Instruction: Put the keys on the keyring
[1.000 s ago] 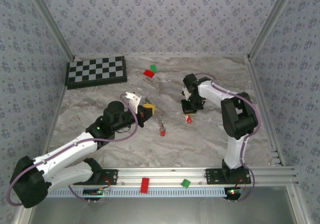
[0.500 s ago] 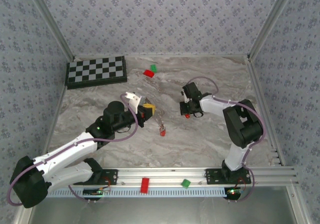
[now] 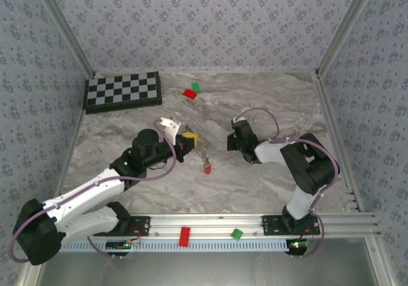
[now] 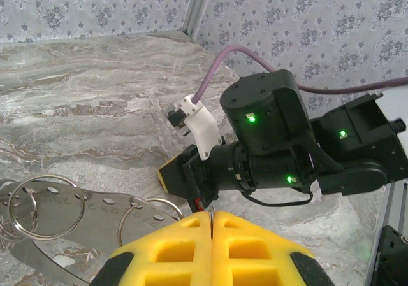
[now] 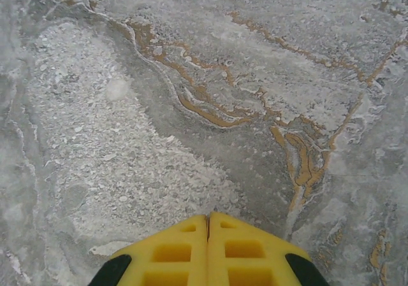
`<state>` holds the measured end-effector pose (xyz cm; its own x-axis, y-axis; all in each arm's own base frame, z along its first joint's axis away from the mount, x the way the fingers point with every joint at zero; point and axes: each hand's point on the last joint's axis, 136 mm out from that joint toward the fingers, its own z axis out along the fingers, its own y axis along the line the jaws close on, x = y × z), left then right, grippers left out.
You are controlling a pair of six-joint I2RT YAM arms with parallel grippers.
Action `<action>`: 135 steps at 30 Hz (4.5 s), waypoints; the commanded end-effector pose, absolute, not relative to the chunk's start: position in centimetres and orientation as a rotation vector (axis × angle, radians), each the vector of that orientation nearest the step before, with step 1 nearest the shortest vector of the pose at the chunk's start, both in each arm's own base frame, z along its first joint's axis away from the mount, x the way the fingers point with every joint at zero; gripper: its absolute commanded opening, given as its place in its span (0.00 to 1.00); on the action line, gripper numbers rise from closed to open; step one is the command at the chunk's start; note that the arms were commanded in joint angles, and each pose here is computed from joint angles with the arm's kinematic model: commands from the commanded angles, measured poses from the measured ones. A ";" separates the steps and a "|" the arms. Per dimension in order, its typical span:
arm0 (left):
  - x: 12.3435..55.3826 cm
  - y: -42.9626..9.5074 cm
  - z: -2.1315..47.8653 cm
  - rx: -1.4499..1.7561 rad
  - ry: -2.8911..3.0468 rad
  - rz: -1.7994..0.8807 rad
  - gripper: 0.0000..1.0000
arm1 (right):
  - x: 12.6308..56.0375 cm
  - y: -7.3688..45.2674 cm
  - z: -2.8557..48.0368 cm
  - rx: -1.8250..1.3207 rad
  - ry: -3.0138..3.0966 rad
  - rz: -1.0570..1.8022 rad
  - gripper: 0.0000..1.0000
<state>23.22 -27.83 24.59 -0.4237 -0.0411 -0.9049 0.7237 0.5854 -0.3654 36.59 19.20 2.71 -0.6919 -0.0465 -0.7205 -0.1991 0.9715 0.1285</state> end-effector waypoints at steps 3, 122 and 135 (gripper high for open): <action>23.3 -28.2 25.8 0.546 1.767 -0.983 0.00 | 35.6 18.4 0.7 -0.132 2.335 0.225 0.00; 22.8 -28.9 25.7 0.606 1.745 -1.000 0.00 | 29.7 21.4 21.5 -0.612 2.172 0.794 0.00; 20.4 -30.8 27.1 0.797 1.624 -1.094 0.00 | 25.3 25.0 27.6 -0.719 1.672 0.880 0.00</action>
